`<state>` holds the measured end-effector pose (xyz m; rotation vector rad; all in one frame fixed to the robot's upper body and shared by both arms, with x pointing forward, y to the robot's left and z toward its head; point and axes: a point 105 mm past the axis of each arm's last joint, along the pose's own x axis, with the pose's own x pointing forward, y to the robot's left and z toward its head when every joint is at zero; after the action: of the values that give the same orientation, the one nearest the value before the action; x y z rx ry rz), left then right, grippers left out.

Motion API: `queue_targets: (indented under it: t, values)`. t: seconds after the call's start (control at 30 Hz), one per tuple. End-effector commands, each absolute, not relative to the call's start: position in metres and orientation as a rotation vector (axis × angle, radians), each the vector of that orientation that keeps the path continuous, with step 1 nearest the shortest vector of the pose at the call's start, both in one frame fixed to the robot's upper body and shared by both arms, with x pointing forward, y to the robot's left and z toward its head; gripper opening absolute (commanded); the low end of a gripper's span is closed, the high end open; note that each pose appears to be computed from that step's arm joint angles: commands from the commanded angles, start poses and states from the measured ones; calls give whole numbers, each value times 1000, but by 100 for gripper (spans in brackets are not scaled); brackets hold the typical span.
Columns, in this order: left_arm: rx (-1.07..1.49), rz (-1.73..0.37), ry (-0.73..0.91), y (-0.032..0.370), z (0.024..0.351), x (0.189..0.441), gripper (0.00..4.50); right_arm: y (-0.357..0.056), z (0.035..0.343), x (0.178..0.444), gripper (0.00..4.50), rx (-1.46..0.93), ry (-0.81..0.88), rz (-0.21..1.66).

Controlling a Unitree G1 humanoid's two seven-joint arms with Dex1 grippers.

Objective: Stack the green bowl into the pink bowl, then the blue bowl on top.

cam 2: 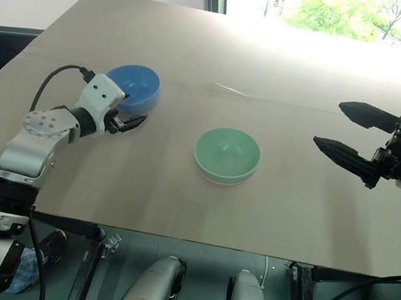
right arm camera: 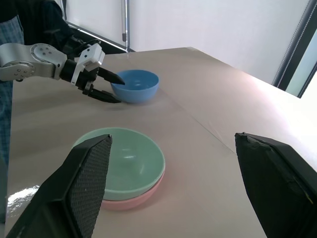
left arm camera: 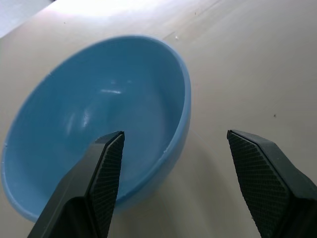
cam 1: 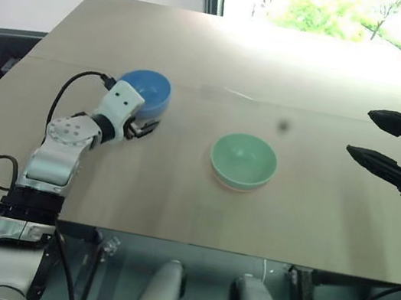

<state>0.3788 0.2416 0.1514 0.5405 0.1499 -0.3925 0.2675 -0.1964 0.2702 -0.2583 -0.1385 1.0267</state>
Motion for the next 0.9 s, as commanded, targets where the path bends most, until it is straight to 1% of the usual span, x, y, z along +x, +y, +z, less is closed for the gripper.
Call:
queue_targets:
  t: [0.03, 0.07, 0.13, 0.17, 0.2, 0.27, 0.3, 0.33, 0.5, 0.63, 0.7, 0.77, 0.9]
  values:
    - [597, -398, 93, 241, 169, 389, 301, -191, 283, 266, 422, -295, -189, 1038]
    - [604, -403, 90, 241, 171, 392, 282, -190, 282, 267, 422, -297, -187, 1043]
    - [619, -422, 86, 238, 173, 396, 197, -189, 282, 267, 422, -300, -188, 1051]
    - [625, -430, 84, 237, 174, 398, 169, -189, 282, 267, 422, -300, -189, 1053]
    - [633, -438, 82, 236, 175, 399, 91, -189, 282, 268, 422, -299, -190, 1053]
    - [646, -452, 83, 235, 175, 402, 51, -188, 282, 269, 422, -304, -191, 1055]
    - [650, -455, 83, 235, 175, 403, 14, -188, 282, 269, 422, -305, -192, 1056]
    - [655, -458, 84, 235, 175, 403, 2, -187, 283, 269, 422, -304, -194, 1058]
    - [694, -511, 74, 227, 179, 408, 2, -184, 284, 270, 422, -300, -202, 1070]
    - [723, -602, 18, 206, 191, 408, 2, -184, 282, 271, 422, -301, -198, 1072]
    - [717, -645, 17, 192, 200, 407, 2, -184, 282, 271, 422, -301, -197, 1072]
    - [742, -711, -1, 176, 207, 402, 2, -184, 281, 272, 422, -299, -198, 1068]
    - [837, -894, -95, 136, 221, 380, 2, -184, 279, 272, 422, -296, -198, 1067]
